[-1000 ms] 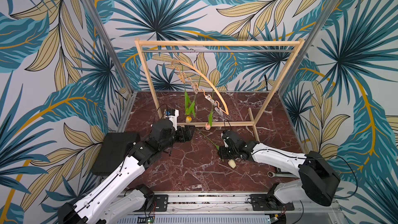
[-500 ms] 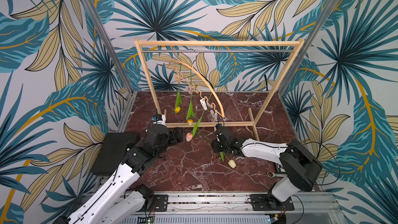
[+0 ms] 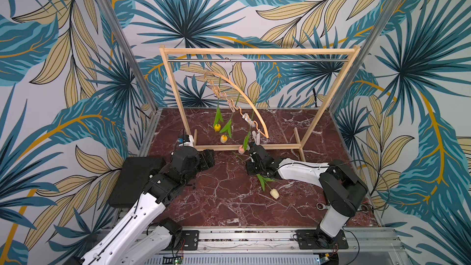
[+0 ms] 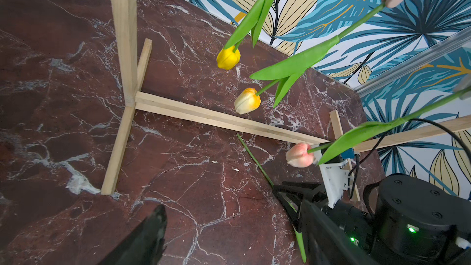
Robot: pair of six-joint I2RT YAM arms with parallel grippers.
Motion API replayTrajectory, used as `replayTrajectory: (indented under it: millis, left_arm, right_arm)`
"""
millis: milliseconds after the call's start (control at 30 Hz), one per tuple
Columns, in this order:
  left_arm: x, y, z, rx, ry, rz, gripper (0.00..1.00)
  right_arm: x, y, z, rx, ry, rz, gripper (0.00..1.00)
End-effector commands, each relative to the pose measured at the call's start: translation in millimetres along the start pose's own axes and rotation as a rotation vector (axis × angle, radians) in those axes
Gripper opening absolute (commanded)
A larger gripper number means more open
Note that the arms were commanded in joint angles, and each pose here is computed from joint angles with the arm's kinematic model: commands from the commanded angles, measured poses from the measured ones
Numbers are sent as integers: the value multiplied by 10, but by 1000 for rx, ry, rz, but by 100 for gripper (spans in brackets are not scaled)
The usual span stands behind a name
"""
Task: Dry the flowers on a clothes hanger
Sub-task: Pick up the flower at the center of the board.
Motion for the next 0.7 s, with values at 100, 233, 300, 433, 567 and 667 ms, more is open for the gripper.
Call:
replayTrajectory:
  millis: [100,233,300,433,567,667]
  left_arm:
    - [36,39,51,-25,-7,-2,83]
    - [43,60,55,-38,-3,2,82]
    - [51,64,57,-43,-2,1,82]
    - [69,73,65,-57,-2,-1,81]
    - [79,80,75,-62,-4,-4,80]
    - [81,81,90,-66,-9,-8,80]
  right_arm:
    - [194,239,-133,-35,40,102,33]
    - [216,295,-147,-39,39,120,30]
    - [208,304,-145,-47,36,123,26]
    - [190,340,-147,-64,27,134,13]
    - [181,377,-157,-81,31,150,6]
    - [175,403,-129,-93,14,157,2]
Point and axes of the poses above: each gripper's point midway between its finger pads, its own x axis out along the fingers, its own z axis along the line the jaws close on, y = z × x, the point moved 1 cm from there along -x, back along the fingers, and after that the axes turned 4 degrees about x, right-handed, at the moved point
